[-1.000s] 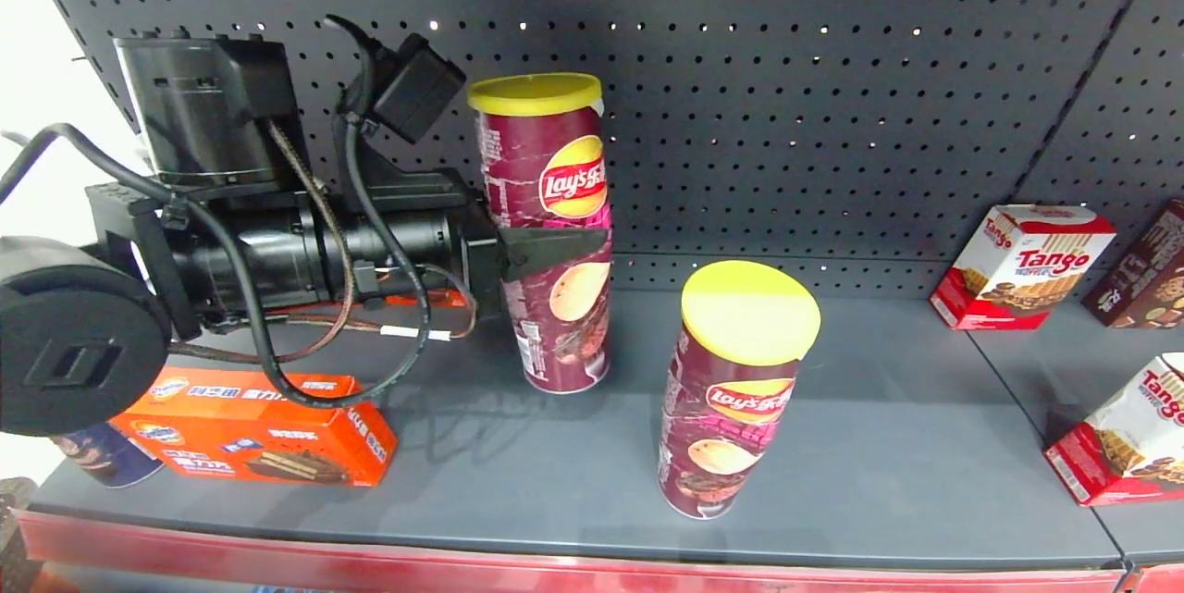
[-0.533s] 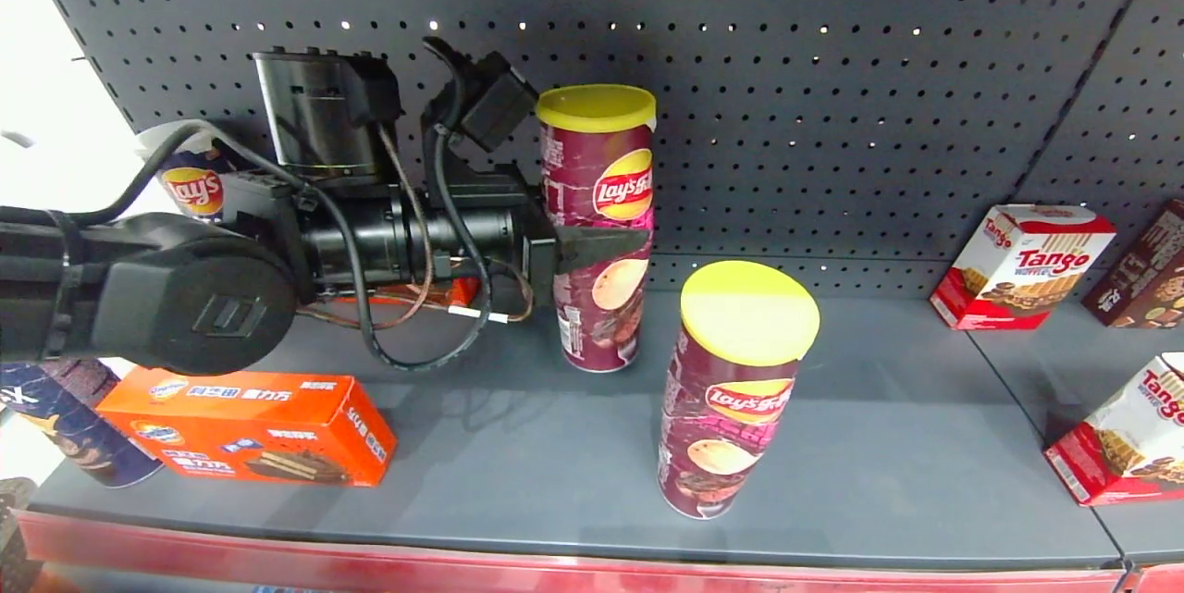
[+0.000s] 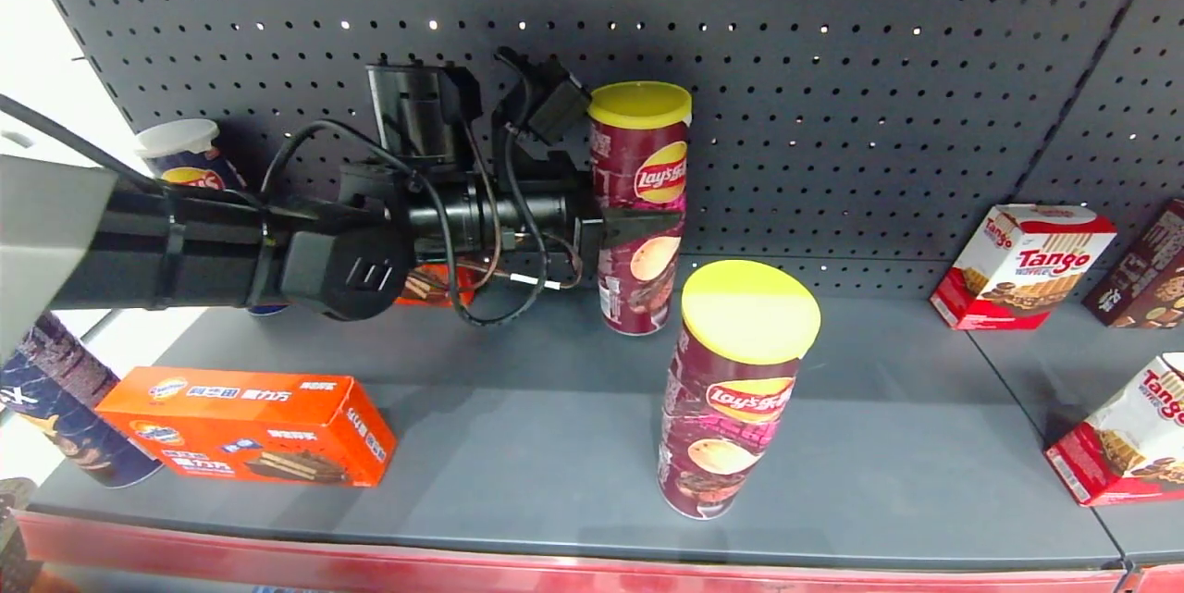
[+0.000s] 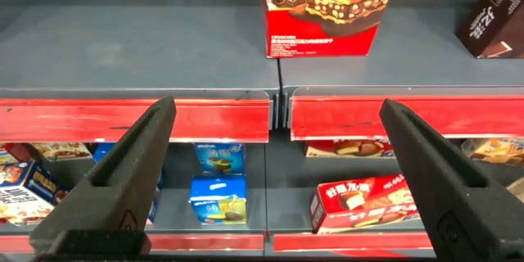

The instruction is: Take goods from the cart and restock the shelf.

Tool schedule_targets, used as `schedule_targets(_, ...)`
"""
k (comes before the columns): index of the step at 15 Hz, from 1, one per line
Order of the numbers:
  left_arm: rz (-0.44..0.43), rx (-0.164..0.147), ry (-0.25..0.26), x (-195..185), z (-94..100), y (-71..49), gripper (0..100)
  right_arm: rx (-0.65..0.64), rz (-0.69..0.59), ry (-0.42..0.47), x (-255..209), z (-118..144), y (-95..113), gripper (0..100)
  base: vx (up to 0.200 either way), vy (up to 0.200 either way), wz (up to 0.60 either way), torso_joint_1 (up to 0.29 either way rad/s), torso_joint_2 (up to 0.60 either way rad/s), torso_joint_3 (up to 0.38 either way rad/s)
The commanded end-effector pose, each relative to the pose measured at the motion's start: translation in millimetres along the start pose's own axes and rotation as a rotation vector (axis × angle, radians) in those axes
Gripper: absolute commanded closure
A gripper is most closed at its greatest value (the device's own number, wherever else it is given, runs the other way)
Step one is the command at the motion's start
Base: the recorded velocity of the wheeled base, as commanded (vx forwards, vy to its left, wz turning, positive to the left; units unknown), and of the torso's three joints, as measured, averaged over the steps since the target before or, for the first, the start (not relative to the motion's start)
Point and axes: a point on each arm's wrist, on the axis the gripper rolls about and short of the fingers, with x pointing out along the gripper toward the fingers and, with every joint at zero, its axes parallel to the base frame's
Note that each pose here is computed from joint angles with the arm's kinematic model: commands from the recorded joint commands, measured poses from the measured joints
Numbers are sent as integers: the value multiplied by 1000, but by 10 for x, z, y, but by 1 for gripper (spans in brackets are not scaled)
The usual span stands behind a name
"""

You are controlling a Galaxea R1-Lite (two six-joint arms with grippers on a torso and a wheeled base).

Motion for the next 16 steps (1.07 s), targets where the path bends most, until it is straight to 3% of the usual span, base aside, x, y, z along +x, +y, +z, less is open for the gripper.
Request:
schedule_targets(1,-20,-8,6,189,-179,115,100,0,0,0,0,-1,0,0,0,0,0,0,0,0)
schedule_targets(4,-89,-10,-9,244,-234,160,100,0,0,0,0,-1,0,0,0,0,0,0,0,0)
schedule_targets(10,-98,-4,-17,384,-346,271,100,0,0,0,0,-1,0,0,0,0,0,0,0,0)
schedule_targets(13,-106,-20,-1,427,-374,287,100,0,0,0,0,-1,0,0,0,0,0,0,0,0)
schedule_targets(16,-106,-17,-2,446,-385,304,100,0,0,0,0,-1,0,0,0,0,0,0,0,0)
